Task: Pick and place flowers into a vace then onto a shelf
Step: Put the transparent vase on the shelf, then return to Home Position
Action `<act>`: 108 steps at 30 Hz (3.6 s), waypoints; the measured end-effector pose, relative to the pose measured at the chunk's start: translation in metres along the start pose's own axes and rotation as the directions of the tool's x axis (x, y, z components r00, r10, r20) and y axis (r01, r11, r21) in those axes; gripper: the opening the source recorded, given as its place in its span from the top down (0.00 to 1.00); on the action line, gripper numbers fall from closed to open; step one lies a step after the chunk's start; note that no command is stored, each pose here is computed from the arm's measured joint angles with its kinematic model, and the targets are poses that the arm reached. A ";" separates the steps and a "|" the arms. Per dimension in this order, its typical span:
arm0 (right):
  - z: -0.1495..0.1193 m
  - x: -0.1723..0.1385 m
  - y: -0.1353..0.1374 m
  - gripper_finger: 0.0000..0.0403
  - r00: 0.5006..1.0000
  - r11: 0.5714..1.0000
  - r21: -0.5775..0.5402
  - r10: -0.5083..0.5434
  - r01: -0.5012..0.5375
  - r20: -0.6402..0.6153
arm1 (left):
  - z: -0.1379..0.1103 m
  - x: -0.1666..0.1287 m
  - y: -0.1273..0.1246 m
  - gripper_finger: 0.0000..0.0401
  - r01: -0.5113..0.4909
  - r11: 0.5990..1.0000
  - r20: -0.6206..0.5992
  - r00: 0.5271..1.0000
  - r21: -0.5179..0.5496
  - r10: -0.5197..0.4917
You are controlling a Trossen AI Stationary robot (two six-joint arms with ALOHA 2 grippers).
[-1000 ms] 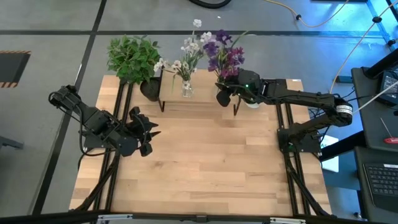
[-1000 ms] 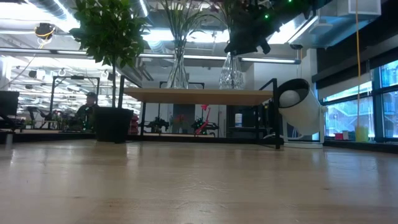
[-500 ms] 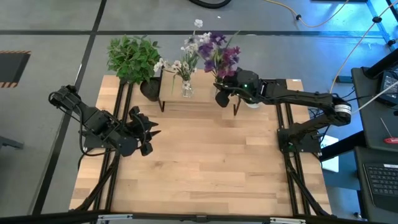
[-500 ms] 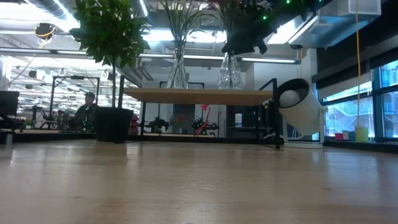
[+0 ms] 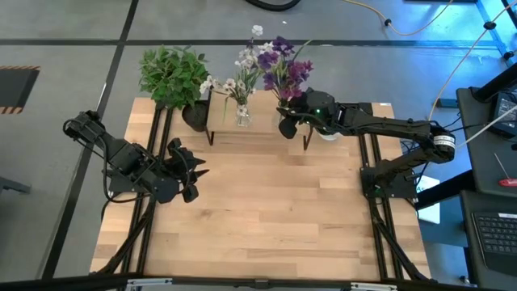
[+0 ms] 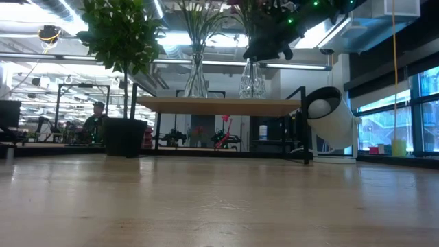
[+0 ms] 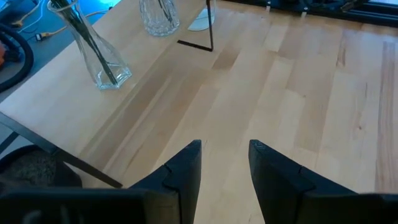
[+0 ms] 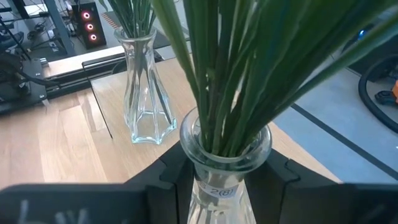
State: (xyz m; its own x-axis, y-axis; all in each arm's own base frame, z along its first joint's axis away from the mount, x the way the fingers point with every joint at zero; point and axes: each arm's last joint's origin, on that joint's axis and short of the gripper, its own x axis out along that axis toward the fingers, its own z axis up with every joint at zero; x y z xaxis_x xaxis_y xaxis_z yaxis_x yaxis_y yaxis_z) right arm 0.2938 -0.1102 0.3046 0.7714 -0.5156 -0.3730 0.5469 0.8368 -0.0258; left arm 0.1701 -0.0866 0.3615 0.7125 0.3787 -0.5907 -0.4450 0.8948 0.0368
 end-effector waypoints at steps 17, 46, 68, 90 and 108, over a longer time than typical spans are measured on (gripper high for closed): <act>0.000 -0.001 0.001 0.70 0.999 0.998 -0.053 0.039 -0.039 -0.001 | 0.000 0.000 0.000 0.68 0.000 1.000 0.000 1.000 0.000 0.000; -0.001 0.001 -0.006 0.40 0.997 0.995 -0.065 -0.073 0.073 0.001 | 0.000 0.000 0.000 0.68 0.001 1.000 0.000 1.000 0.001 -0.001; -0.004 0.000 -0.004 0.18 0.999 0.998 -0.056 -0.002 0.000 -0.038 | 0.000 0.000 0.000 0.68 0.014 0.999 -0.014 1.000 -0.028 -0.014; 0.001 -0.018 -0.009 0.16 0.998 0.998 0.030 -0.045 0.046 -0.045 | -0.001 0.000 -0.001 0.68 0.017 0.999 -0.017 1.000 -0.028 -0.018; -0.004 -0.104 0.000 0.16 0.939 0.954 0.200 0.265 -0.222 -0.219 | 0.008 0.014 0.011 0.68 0.135 0.979 -0.197 0.967 -0.152 -0.164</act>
State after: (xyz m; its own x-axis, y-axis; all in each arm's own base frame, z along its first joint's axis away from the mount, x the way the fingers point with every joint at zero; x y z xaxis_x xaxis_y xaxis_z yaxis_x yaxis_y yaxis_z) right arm 0.2124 -0.0555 0.3396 0.7979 -0.2226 -0.5601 0.4156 0.8762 0.2438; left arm 0.1798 -0.0692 0.3599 0.6553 0.1726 -0.7354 -0.4215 0.8914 -0.1664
